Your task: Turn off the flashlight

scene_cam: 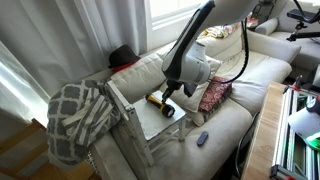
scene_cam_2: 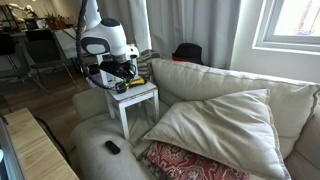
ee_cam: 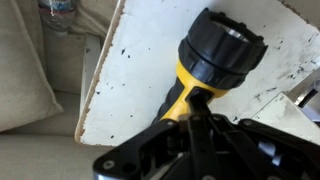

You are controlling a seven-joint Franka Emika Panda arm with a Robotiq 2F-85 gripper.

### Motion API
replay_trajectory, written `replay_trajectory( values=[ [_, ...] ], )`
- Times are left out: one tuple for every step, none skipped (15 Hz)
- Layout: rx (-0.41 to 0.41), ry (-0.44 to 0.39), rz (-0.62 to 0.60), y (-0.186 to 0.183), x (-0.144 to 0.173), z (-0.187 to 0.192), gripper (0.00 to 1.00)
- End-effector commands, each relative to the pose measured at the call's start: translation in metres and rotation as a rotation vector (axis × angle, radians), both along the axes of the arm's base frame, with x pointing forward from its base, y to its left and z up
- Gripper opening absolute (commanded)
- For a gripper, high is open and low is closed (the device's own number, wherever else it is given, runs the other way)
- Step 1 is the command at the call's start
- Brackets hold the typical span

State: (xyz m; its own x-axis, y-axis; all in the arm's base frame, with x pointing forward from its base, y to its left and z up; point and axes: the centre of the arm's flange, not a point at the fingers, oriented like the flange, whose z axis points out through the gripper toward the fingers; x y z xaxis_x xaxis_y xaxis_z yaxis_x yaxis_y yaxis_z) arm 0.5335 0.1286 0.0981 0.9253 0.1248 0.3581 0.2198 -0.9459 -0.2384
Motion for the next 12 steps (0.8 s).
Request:
replay_trajectory(
  values=[
    [-0.047,0.034,0.018,0.011,-0.007,-0.026,0.0],
    [-0.033,0.026,0.013,0.01,-0.006,-0.022,0.0],
    [-0.027,0.02,0.006,0.007,-0.005,-0.015,0.0],
    [-0.015,0.018,-0.002,0.004,-0.004,-0.01,0.0],
    [-0.011,0.017,-0.011,0.001,-0.004,-0.006,0.0],
    [-0.012,0.013,-0.023,-0.004,-0.004,-0.001,0.0],
    [-0.009,0.01,-0.028,-0.007,-0.004,0.002,0.0],
    [-0.01,0.008,-0.034,-0.01,-0.004,0.005,0.0],
    [-0.011,0.007,-0.036,-0.012,-0.004,0.007,0.0],
    [-0.006,0.003,-0.041,-0.014,-0.005,0.009,0.0],
    [-0.005,0.001,-0.045,-0.016,-0.005,0.01,0.0],
    [0.003,-0.001,-0.048,-0.017,-0.004,0.012,0.0]
  ],
)
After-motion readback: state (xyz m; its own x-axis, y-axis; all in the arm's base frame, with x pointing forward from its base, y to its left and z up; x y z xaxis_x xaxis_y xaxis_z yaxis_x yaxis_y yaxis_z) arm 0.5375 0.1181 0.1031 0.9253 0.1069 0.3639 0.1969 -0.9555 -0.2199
